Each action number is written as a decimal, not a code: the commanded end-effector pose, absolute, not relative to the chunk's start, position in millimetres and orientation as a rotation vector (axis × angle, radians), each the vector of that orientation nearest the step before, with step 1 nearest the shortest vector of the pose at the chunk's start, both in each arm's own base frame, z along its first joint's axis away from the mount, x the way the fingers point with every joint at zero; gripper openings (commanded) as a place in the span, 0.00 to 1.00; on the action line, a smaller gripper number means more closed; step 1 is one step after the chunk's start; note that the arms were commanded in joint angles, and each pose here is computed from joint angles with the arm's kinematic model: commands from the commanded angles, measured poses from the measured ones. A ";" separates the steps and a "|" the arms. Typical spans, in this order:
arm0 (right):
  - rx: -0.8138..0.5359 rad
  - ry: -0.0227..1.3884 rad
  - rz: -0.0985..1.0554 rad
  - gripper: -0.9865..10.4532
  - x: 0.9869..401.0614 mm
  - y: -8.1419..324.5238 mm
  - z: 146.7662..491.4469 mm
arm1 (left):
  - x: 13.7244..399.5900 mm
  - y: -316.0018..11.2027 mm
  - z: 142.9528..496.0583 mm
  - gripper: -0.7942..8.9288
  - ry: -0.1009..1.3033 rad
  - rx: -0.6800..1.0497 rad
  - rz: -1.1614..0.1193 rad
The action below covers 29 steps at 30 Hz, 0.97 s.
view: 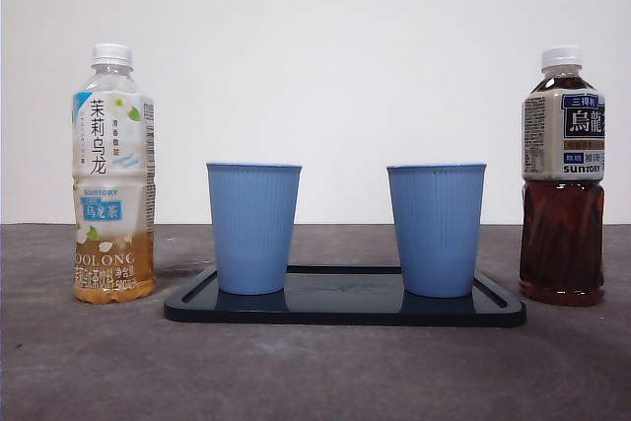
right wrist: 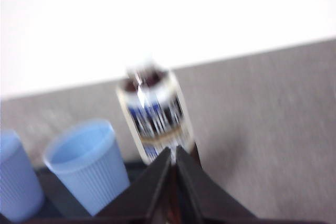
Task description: Pour the drink into the cup
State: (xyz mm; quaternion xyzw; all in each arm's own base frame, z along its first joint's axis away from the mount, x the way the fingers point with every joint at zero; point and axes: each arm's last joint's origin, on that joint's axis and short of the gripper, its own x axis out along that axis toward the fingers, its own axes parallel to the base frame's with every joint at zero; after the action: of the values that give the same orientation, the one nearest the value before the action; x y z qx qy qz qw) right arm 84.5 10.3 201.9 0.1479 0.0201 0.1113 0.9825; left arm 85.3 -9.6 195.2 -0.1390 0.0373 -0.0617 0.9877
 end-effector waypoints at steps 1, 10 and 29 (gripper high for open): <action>0.338 0.014 0.231 0.10 74.2 9.8 228.8 | 78.1 -9.2 221.1 0.10 -0.001 -0.339 -0.142; 0.334 -0.020 0.284 0.10 44.8 9.1 310.7 | 49.7 -6.8 313.8 0.10 -0.058 -0.360 -0.171; 0.166 0.160 0.702 0.10 33.7 21.4 423.0 | 50.2 -25.5 425.9 0.10 0.166 -0.274 -0.720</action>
State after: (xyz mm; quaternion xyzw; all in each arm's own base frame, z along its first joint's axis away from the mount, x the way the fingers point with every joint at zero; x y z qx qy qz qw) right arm 33.5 20.7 418.5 0.1037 0.0870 0.3322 0.9334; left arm 51.1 -25.1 420.4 -0.1455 0.0909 -0.3409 0.9243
